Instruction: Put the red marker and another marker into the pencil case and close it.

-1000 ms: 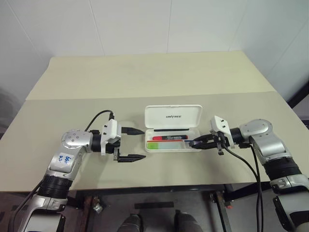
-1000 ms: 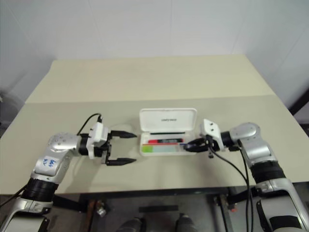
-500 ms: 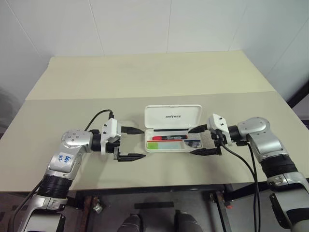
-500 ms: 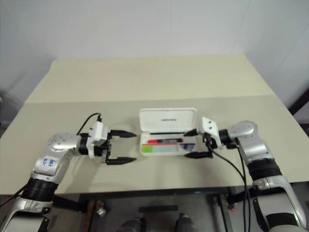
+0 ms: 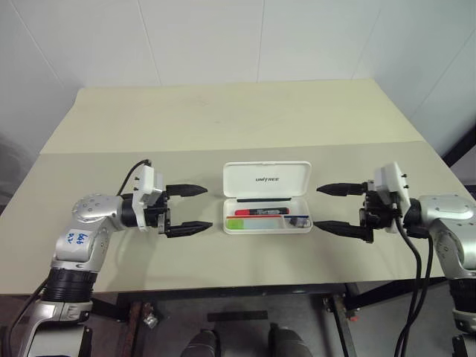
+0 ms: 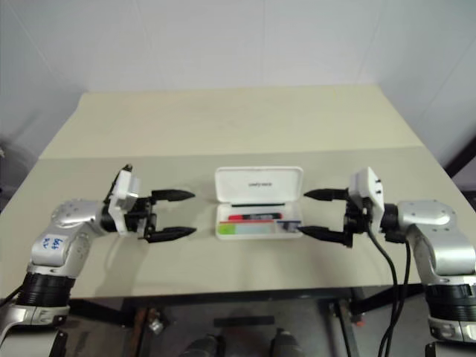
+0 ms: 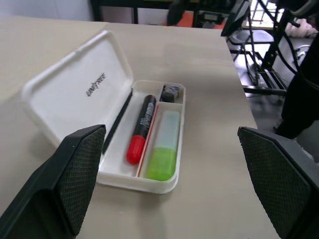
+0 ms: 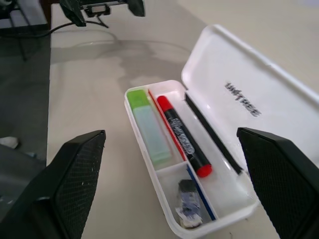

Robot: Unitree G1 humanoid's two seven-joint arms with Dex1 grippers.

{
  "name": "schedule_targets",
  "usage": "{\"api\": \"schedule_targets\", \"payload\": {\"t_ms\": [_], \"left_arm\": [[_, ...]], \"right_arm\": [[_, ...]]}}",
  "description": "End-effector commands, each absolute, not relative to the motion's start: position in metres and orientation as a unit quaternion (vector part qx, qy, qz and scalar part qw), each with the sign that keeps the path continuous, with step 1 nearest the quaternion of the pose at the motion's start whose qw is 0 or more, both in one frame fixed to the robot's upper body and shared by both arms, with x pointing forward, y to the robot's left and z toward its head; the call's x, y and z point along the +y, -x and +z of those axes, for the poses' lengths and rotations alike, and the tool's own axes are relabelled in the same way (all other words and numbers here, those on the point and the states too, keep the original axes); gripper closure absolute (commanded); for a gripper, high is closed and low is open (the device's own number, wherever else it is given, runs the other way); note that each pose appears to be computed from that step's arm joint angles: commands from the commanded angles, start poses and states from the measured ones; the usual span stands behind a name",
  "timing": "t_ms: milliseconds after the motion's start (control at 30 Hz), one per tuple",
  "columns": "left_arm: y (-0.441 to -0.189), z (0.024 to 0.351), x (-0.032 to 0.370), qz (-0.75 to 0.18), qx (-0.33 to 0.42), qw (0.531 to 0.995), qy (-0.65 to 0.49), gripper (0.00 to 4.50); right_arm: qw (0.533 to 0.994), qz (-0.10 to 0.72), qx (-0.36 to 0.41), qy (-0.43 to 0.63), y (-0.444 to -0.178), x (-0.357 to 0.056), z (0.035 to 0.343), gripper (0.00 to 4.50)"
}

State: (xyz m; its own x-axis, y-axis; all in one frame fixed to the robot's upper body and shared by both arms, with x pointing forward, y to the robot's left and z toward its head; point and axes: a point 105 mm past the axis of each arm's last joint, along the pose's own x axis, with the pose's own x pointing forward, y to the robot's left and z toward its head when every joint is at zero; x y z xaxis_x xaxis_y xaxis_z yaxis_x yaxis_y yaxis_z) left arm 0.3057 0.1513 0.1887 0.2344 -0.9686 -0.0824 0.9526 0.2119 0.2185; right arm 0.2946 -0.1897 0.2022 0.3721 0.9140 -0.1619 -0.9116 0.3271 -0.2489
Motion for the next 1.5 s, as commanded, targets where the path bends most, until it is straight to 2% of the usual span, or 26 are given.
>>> {"api": "schedule_targets", "payload": {"t_ms": [33,133,433,467,700,800,1067,1200,1367,1500], "left_arm": [[-0.308,0.202,0.163,-0.613,-0.058,0.781,-0.107,0.4],[-0.31,0.201,0.164,-0.613,-0.061,0.782,-0.096,1.17],[-0.318,0.204,0.158,-0.601,-0.077,0.792,-0.076,4.23],[-0.321,0.204,0.159,-0.593,-0.075,0.799,-0.065,4.45],[-0.364,0.221,0.177,-0.47,-0.114,0.875,-0.014,4.45],[-0.379,0.22,0.174,-0.436,-0.116,0.892,-0.023,4.45],[-0.407,0.204,0.138,-0.429,-0.085,0.896,-0.078,4.45],[-0.419,0.208,0.116,-0.437,-0.086,0.892,-0.079,4.45],[-0.425,0.206,0.09,-0.462,-0.082,0.878,-0.092,4.45],[-0.418,0.21,0.071,-0.507,-0.097,0.851,-0.099,4.45]], "right_arm": [[0.827,0.536,-0.032,0.165,-0.291,-0.201,0.222,0.0],[0.835,0.522,-0.036,0.169,-0.294,-0.206,0.225,0.0],[0.84,0.509,-0.047,0.18,-0.303,-0.205,0.232,0.0],[0.84,0.509,-0.047,0.181,-0.303,-0.205,0.232,0.0],[0.84,0.507,-0.051,0.188,-0.308,-0.203,0.235,0.0],[0.839,0.507,-0.051,0.19,-0.308,-0.202,0.234,0.0],[0.839,0.507,-0.05,0.191,-0.306,-0.198,0.232,0.0],[0.84,0.506,-0.05,0.191,-0.305,-0.197,0.232,0.0],[0.842,0.503,-0.053,0.19,-0.303,-0.195,0.233,0.0],[0.842,0.502,-0.054,0.189,-0.302,-0.194,0.233,0.0]]}}
